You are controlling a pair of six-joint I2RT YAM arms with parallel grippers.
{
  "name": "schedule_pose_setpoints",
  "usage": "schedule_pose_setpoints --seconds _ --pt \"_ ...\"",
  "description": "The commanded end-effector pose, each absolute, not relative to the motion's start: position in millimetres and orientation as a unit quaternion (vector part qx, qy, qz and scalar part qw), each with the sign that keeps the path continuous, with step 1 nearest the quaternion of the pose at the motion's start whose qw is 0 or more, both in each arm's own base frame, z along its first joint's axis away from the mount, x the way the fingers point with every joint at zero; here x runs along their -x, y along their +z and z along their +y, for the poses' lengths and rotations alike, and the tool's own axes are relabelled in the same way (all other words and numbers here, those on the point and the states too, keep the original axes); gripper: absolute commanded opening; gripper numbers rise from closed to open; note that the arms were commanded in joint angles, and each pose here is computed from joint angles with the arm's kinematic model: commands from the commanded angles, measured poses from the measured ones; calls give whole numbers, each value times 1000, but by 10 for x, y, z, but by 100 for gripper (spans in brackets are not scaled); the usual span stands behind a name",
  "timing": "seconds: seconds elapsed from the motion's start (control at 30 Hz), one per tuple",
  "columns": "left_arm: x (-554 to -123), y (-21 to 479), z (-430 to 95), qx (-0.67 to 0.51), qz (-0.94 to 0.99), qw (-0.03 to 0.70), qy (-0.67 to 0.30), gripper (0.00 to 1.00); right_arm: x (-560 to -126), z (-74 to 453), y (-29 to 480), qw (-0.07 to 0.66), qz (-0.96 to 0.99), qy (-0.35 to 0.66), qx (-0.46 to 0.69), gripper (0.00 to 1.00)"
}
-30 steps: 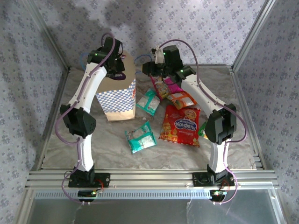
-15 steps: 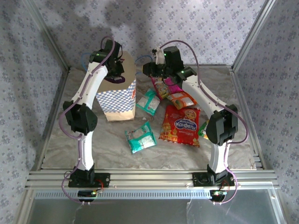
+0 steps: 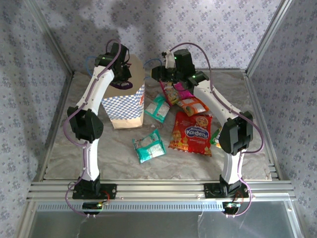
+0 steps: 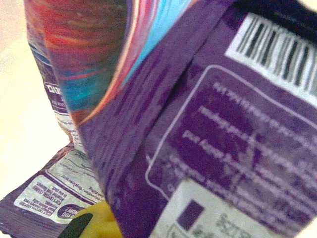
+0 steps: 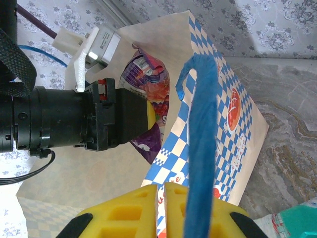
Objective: Place the snacks into the paper bag
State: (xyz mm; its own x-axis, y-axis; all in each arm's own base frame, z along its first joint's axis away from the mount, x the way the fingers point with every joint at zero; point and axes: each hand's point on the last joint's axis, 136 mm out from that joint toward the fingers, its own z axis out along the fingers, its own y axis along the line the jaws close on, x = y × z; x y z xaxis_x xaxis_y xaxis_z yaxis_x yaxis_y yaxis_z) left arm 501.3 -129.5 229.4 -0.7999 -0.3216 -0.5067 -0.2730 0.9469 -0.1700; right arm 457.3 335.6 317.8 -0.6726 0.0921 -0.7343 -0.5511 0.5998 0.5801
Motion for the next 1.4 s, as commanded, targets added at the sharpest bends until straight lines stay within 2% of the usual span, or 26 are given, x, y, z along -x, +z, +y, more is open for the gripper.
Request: schedule_pose_setpoints --seconds 0.0,0.1,0.27,0.57,0.77,1.03,1.37 --pt "-4997 2284 -1237 167 948 268 -41 16 -4457 3335 3387 389 799 435 144 13" --pt "-4974 2293 -1225 167 948 267 -38 27 -4445 3337 3388 389 800 434 145 13" --pt "-4935 2342 -1217 167 948 266 -40 33 -4423 3333 3430 391 797 436 147 13" --pt "-4842 2545 -1243 158 946 276 -57 37 -4365 3323 3469 395 796 434 149 13" --pt "-4685 2915 -1380 114 942 300 -98 41 -4347 3333 3497 398 795 433 150 13" --pt "-4361 3362 -1336 78 933 334 -112 46 -4280 3371 3534 402 793 428 161 14" --pt "-3880 3641 -1054 72 926 360 -87 50 -4267 3350 3547 405 794 423 161 14"
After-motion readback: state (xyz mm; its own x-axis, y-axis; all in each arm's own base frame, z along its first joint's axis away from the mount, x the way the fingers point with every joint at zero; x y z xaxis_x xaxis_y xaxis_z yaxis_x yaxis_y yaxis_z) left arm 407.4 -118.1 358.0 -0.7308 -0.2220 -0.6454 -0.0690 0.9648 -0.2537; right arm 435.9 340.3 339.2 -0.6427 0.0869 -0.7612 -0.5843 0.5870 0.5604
